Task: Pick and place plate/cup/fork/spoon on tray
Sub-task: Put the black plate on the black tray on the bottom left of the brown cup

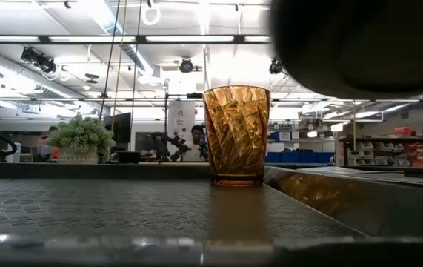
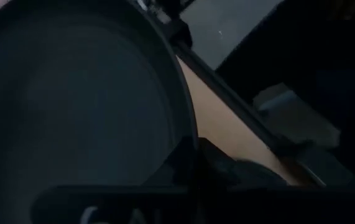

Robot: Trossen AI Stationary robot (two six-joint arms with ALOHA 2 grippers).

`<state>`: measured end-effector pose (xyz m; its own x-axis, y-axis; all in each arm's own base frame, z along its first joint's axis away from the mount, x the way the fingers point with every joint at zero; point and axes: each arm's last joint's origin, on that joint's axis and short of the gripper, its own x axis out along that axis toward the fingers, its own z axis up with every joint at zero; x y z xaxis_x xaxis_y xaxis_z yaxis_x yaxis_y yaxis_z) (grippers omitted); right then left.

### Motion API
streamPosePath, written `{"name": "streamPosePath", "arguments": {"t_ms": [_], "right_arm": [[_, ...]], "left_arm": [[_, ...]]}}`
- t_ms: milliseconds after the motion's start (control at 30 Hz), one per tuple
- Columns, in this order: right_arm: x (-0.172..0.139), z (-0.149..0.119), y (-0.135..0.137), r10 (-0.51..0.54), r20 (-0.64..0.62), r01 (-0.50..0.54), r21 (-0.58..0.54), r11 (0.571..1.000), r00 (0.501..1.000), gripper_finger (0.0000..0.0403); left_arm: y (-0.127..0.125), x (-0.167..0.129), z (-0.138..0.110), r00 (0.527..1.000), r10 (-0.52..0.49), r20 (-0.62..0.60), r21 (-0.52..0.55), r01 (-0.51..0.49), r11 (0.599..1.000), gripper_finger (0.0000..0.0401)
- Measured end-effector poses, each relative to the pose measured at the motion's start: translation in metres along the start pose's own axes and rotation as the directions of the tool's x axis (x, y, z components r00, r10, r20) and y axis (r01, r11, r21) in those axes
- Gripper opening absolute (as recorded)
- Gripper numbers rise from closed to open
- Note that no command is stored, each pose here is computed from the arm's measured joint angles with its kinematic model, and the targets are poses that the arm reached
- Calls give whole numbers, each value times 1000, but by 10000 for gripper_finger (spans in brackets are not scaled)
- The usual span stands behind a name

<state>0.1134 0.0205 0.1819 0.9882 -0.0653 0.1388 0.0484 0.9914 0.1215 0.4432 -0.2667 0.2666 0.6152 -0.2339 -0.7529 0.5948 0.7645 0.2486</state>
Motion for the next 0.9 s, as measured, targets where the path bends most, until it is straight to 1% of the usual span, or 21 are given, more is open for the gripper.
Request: {"name": "streamPosePath", "arguments": {"t_ms": [67, 267, 433, 700, 900], "right_arm": [[0, 0, 0, 0, -2, 0, -1, 1000, 1000, 23], [0, 0, 0, -1, -1, 1, 0, 1000, 1000, 23], [0, 0, 0, 0, -3, 0, -1, 1000, 1000, 23], [0, 0, 0, 0, -3, 0, -1, 1000, 1000, 23], [0, 0, 0, -1, -3, 1, -1, 1000, 1000, 23]], "left_arm": [[-9, -7, -1, 999, 0, -41, -23, -1, 1000, 12], [-34, -15, -9, 984, -47, -171, -151, 21, 988, 12], [-49, -19, -8, 980, -55, -193, -241, 7, 970, 12], [-69, -24, -10, 970, -78, -231, -392, -20, 920, 13], [-76, -26, -10, 967, -84, -242, -500, -50, 864, 13]]}}
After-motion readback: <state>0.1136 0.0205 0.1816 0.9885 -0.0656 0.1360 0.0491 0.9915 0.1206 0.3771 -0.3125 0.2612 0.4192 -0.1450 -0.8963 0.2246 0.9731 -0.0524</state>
